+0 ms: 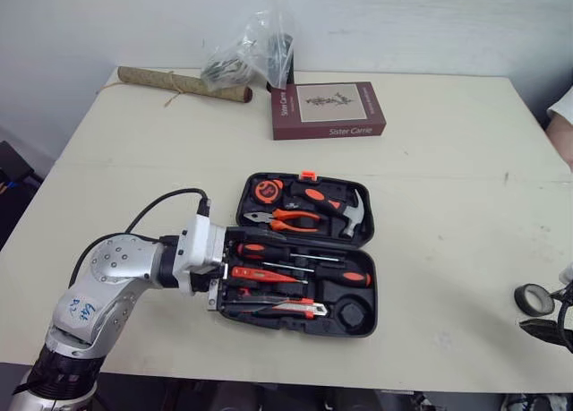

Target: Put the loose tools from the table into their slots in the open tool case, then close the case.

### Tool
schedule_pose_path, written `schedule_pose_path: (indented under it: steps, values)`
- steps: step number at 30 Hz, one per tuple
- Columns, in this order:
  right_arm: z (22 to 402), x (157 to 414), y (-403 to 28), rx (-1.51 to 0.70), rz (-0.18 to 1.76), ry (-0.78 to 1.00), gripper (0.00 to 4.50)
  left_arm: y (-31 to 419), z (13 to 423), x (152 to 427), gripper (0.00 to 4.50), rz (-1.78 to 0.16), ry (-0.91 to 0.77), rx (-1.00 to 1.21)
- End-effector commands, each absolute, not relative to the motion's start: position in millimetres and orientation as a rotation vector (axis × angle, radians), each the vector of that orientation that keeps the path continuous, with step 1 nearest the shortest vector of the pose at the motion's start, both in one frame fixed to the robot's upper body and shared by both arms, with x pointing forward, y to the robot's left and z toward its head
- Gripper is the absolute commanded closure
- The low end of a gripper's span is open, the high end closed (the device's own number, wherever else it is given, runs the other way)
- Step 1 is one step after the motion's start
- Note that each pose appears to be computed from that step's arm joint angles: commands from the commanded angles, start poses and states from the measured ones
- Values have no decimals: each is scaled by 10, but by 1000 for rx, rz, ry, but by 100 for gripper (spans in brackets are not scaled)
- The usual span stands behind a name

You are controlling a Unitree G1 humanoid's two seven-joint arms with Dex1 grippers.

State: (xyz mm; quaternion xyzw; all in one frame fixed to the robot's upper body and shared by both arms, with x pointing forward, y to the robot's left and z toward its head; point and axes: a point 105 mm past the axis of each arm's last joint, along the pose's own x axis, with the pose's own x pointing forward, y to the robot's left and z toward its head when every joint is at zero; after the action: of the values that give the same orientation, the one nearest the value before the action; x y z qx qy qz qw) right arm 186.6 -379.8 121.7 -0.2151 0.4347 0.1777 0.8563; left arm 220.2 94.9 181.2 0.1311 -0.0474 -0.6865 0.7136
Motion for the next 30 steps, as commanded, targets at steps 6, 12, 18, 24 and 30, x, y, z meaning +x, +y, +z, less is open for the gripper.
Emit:
schedule_pose_path:
  steps: [6, 12, 18, 24, 30]
  values:
    - [993, 1898, -3984, -409, 386, 969, 0, 891, 1853, 2122, 6, -1539, -142, 332]
    - [947, 2020, -4026, -425, 414, 931, 186, 898, 1859, 2117, 0, -1530, -186, 359]
    - [1031, 2066, -4053, -462, 447, 913, 377, 921, 1841, 2094, 0, -1531, -161, 349]
    - [1162, 2099, -4006, -523, 515, 882, 377, 930, 1782, 2070, 0, -1534, -133, 341]
    - [1350, 2150, -3890, -535, 588, 902, 377, 910, 1761, 2082, 0, -1542, -125, 335]
